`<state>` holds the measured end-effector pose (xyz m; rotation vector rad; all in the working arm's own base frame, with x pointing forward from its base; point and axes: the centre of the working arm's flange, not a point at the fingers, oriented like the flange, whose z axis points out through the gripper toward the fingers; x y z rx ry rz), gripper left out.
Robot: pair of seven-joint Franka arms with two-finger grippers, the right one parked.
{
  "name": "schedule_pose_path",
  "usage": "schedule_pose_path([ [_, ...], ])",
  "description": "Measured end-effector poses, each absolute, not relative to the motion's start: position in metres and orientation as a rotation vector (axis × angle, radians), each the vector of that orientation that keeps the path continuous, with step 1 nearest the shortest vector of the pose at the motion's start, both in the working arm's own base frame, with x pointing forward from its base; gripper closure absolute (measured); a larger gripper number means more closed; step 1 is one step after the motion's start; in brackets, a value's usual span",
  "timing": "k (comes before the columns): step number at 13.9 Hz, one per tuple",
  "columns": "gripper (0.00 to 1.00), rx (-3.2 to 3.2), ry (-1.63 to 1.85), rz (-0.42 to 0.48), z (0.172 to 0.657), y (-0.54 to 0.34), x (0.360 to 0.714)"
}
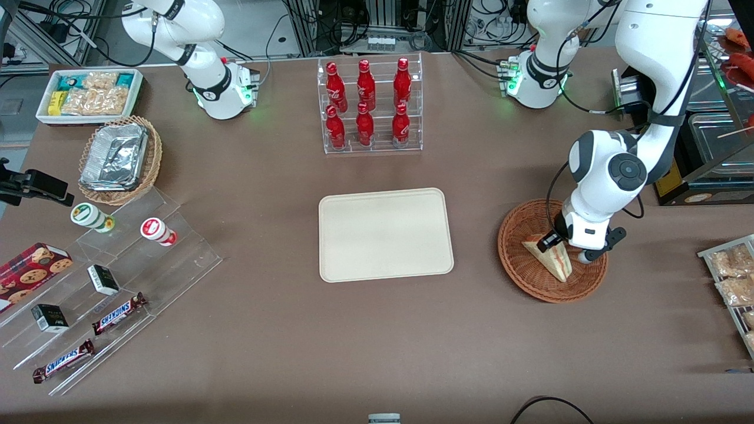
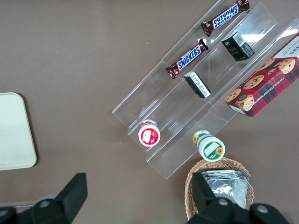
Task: Place sandwich from basket to tray
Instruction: 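Close the left gripper on the sandwich and lift it from the basket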
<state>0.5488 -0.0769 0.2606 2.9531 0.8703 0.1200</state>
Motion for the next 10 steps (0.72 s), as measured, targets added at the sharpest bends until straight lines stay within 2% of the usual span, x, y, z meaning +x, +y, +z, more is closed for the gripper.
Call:
schedule_pose_path([
  [2, 0.67, 2.980, 0.842, 0.129, 0.270, -0.077, 0.551],
  [4, 0.71, 3.053, 0.813, 0.079, 0.298, -0.076, 0.555],
  [7, 0.85, 3.113, 0.788, 0.032, 0.377, -0.092, 0.569],
  [10, 0.85, 3.135, 0.681, 0.056, 0.454, -0.143, 0.576],
])
